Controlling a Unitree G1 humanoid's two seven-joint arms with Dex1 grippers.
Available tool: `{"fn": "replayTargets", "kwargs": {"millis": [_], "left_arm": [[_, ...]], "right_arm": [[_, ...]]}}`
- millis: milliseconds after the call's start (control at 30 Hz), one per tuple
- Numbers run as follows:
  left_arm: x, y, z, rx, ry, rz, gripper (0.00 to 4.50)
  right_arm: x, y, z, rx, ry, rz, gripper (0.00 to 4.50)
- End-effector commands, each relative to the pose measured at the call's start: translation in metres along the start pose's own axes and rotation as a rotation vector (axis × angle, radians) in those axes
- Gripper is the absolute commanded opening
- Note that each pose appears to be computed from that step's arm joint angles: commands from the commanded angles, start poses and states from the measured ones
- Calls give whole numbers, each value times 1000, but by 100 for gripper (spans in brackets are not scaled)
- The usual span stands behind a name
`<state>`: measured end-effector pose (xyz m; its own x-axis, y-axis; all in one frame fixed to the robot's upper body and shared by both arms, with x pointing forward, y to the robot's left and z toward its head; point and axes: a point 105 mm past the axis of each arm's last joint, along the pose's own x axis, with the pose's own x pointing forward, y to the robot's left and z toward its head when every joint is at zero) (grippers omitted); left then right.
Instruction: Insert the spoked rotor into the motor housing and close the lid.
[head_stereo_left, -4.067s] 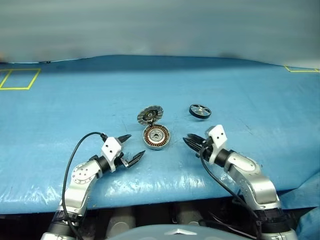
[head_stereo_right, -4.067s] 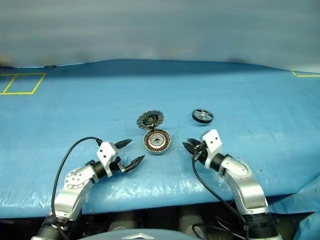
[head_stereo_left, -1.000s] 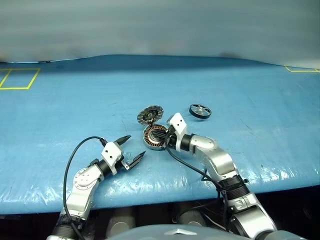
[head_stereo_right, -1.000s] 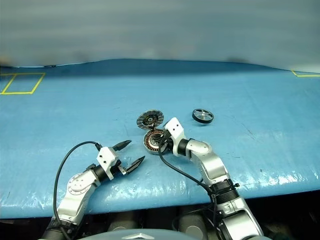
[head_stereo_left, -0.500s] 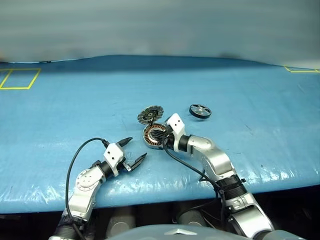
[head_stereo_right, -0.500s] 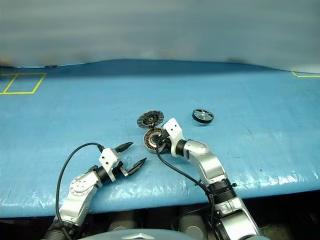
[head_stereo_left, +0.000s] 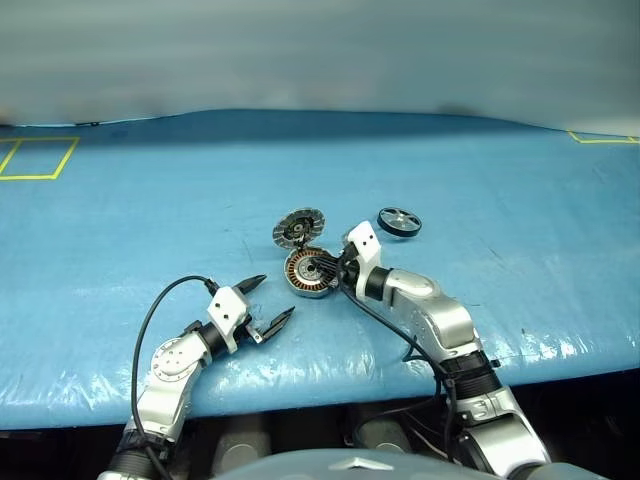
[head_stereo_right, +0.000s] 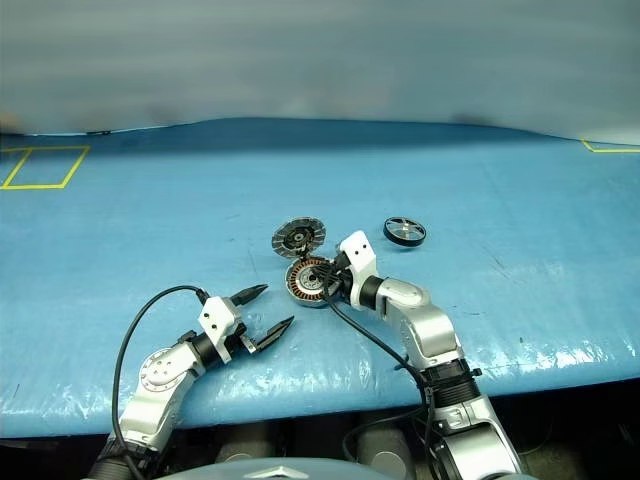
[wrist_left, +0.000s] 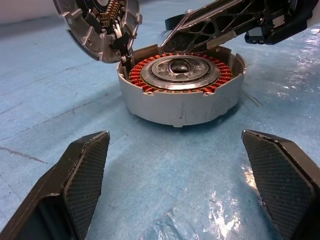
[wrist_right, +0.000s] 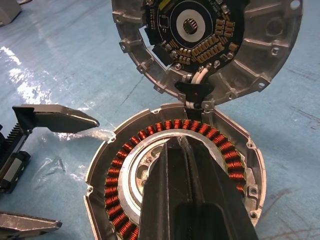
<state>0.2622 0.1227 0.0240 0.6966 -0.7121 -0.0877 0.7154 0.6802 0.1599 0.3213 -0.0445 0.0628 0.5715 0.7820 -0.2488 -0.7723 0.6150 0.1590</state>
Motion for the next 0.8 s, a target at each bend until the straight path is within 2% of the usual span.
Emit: {"fn": "replayTargets", "kwargs": {"millis": [33, 400, 533, 667, 800], "left_arm": [[1, 2, 6, 18, -28, 7, 450], [0, 2, 6, 16, -26, 13, 450], [0, 2, 5, 12, -27, 13, 450], [0, 1, 5, 10, -27, 12, 450], [0, 0, 5, 8, -27, 10, 450]], "right_arm": [[3, -1, -8, -66, 52, -18, 3], [-1, -12, -22, -304, 181, -87, 3], [-3, -4, -30, -501, 266, -55, 3], [-4, -1, -39, -574, 325, -53, 3], [-5, 0, -42, -544, 332, -49, 3]]}}
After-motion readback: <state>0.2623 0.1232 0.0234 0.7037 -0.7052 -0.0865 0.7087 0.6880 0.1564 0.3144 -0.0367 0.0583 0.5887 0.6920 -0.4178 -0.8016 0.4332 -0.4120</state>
